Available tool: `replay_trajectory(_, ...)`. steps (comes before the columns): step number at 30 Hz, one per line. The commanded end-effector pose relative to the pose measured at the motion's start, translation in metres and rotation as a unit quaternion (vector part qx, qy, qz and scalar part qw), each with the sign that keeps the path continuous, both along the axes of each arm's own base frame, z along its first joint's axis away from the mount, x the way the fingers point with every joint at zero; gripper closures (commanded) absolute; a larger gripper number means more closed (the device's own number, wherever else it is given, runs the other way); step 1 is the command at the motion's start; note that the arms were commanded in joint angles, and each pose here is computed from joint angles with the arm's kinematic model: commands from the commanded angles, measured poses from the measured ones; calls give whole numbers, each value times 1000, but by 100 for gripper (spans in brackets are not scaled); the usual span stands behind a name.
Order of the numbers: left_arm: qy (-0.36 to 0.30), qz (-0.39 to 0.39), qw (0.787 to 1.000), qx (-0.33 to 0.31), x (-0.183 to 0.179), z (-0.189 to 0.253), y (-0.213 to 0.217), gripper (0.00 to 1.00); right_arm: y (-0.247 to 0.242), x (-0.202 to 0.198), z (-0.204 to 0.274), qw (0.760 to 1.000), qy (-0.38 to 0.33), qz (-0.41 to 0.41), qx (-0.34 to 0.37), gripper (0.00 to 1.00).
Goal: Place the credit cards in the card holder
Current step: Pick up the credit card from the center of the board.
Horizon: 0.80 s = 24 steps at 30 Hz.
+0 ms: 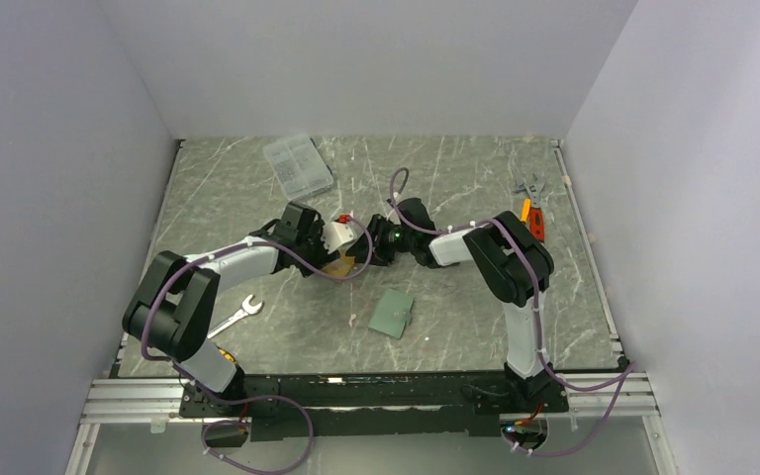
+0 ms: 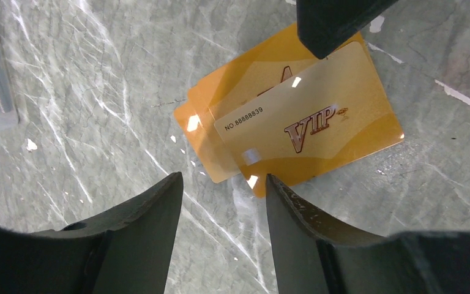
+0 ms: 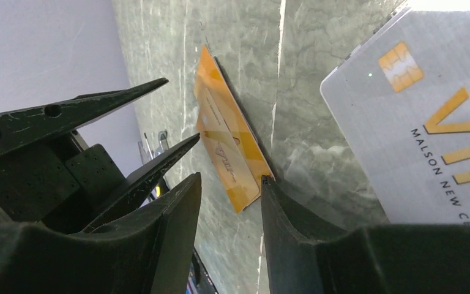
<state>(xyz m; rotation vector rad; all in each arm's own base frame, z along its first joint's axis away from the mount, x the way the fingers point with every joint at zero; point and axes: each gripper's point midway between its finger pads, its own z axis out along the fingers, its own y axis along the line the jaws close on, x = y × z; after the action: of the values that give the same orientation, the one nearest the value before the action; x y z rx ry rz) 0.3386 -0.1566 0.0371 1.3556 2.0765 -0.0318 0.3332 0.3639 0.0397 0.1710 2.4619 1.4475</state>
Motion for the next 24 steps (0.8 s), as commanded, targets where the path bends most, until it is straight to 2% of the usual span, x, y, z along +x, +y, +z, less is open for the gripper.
replay_trajectory(1,-14,-6,1000,11,5,-4,-1,42,13,8,16,999,-28,20,19,56)
replay_trajectory(24,-19,-17,999,36,-1,-14,2,44,18,1,-5,999,-22,43,6,60)
